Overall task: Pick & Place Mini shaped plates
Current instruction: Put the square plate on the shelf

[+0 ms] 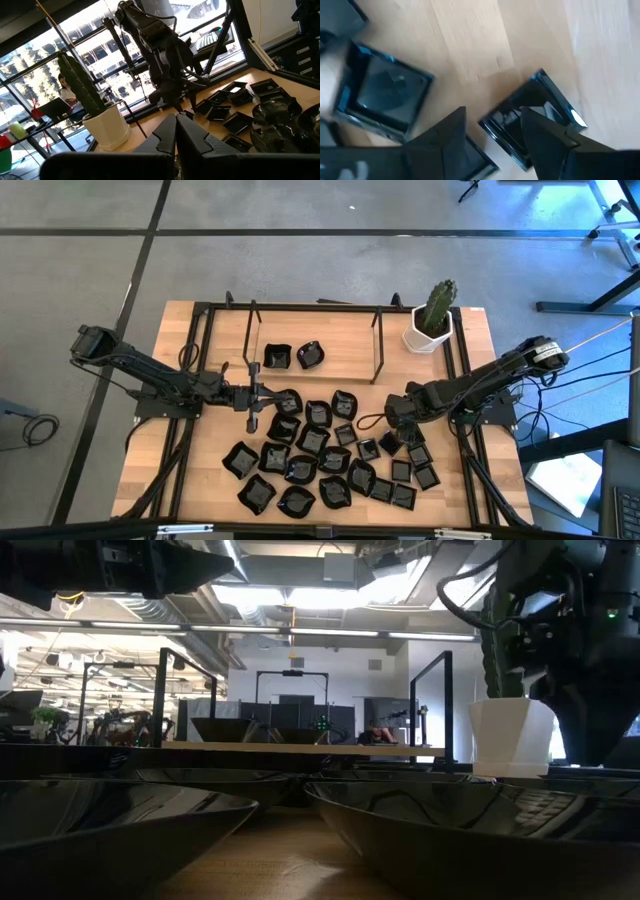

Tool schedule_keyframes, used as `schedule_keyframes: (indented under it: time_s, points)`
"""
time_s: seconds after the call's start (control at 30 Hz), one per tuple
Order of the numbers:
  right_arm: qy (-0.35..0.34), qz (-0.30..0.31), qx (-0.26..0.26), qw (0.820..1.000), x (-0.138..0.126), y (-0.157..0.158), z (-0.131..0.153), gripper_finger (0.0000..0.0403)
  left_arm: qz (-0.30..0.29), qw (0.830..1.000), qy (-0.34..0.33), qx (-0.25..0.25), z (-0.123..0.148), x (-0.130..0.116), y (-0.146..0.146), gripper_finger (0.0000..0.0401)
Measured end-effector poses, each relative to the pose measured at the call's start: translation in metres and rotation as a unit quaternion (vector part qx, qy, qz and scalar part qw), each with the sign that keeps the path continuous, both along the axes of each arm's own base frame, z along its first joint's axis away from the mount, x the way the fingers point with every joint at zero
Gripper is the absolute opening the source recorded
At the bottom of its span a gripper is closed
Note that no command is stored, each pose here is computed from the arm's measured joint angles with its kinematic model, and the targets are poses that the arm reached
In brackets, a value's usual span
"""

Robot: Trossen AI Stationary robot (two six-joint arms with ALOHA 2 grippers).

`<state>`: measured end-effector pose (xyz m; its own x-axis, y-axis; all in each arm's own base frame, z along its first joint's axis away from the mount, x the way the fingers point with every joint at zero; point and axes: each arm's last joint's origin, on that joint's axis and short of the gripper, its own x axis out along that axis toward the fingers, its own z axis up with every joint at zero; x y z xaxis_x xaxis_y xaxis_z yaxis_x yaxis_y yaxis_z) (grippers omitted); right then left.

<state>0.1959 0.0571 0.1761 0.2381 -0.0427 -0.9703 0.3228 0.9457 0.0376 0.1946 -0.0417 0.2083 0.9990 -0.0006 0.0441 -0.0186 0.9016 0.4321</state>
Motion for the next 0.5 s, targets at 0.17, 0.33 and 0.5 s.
schedule_keyframes:
  time_s: [0.17,0.33,0.5]
  points:
    - [-0.021,-0.067,0.023,0.997,0.0035,0.0011,0.0009,0.0190,0.000,1.000,0.000,0.000,0.0000,0.0000,0.0000,0.0005]
    - [-0.025,-0.125,0.036,0.991,0.0036,0.0009,0.0009,0.0190,0.000,1.000,0.000,0.000,0.0000,0.0000,0.0000,0.0005]
    - [-0.037,-0.178,0.028,0.983,0.0039,-0.0005,0.0011,0.0190,0.000,1.000,0.000,0.000,0.0000,0.0000,0.0000,0.0008]
